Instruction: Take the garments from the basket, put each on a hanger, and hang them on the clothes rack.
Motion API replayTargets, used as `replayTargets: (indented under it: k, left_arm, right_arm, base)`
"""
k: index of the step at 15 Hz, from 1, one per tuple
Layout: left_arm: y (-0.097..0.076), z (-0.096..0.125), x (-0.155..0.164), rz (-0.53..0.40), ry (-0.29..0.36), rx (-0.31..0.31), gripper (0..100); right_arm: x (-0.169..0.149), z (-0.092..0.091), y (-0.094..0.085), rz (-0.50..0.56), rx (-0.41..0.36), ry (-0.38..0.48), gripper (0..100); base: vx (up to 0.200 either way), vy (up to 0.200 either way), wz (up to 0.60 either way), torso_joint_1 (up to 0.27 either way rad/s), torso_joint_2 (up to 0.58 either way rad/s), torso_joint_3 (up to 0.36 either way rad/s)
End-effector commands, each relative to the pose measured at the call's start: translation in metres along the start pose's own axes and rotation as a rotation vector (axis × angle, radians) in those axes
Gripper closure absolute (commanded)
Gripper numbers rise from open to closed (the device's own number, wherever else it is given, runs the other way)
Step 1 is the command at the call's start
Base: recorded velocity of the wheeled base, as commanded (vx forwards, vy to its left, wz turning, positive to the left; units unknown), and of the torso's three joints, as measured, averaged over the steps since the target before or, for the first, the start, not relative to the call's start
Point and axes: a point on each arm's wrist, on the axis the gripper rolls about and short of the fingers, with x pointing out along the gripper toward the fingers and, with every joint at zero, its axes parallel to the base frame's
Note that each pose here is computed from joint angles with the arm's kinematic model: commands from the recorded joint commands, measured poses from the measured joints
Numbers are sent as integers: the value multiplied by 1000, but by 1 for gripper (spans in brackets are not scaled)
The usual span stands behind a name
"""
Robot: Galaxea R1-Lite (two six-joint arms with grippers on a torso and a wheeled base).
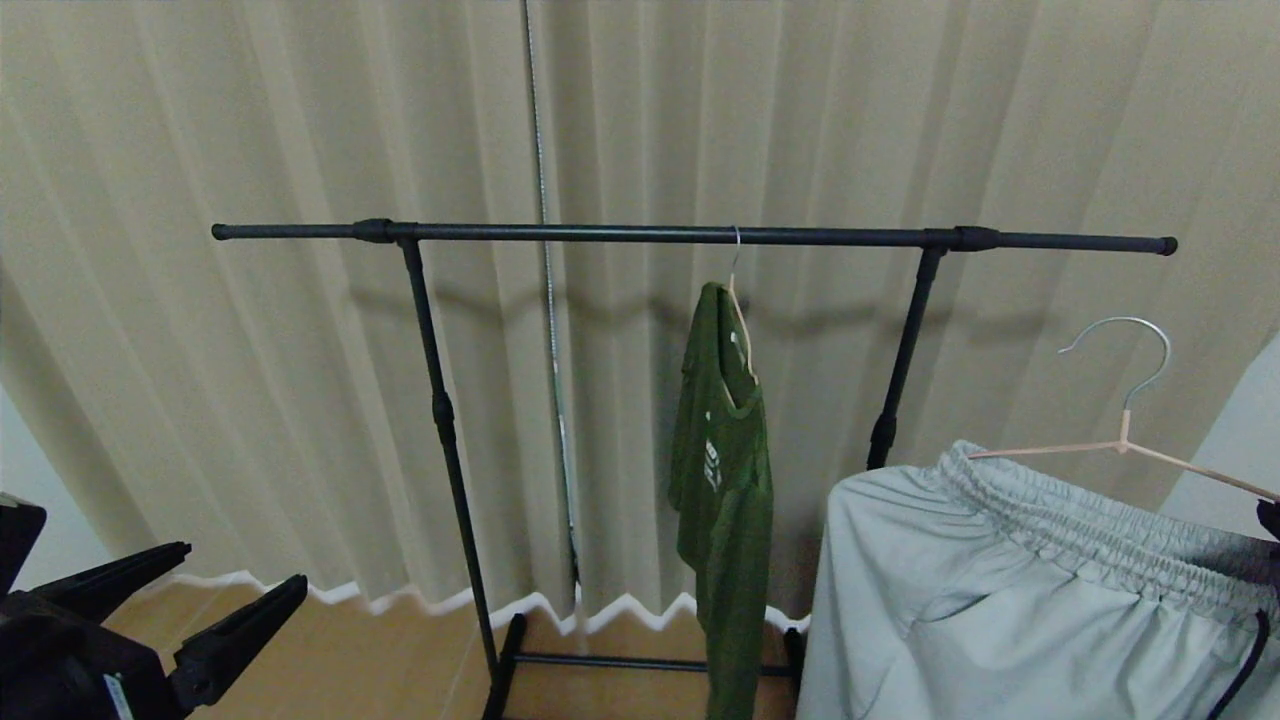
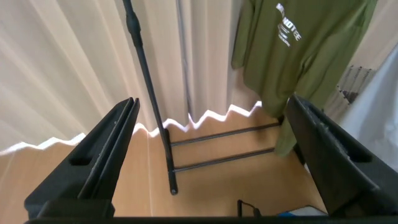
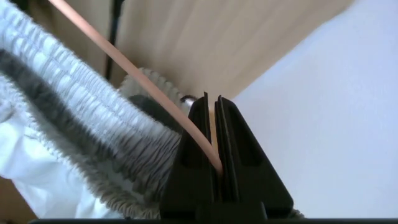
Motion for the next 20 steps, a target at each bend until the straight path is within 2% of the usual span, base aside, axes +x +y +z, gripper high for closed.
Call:
replayTargets:
  k: [1, 5, 12, 20]
  left_arm:
    - [0, 0, 0, 0, 1, -4, 0]
    - [1, 3, -2, 12, -22, -6, 0]
    - [1, 5, -3, 14, -28, -5, 0]
    - [1, 4, -3, 12, -29, -4, 0]
  right_arm:
    - [0, 4, -2, -19, 8, -10, 100]
    - [1, 20, -7, -34, 27, -48, 100]
    - [5, 25, -6, -32, 27, -51, 100]
    - [4, 27, -7, -31, 29, -59, 100]
  base:
    - [0, 0, 0, 0, 0, 0]
    - [0, 0, 0, 0, 0, 0]
    - [0, 0, 0, 0, 0, 0]
    - [200, 0, 0, 2, 1, 2]
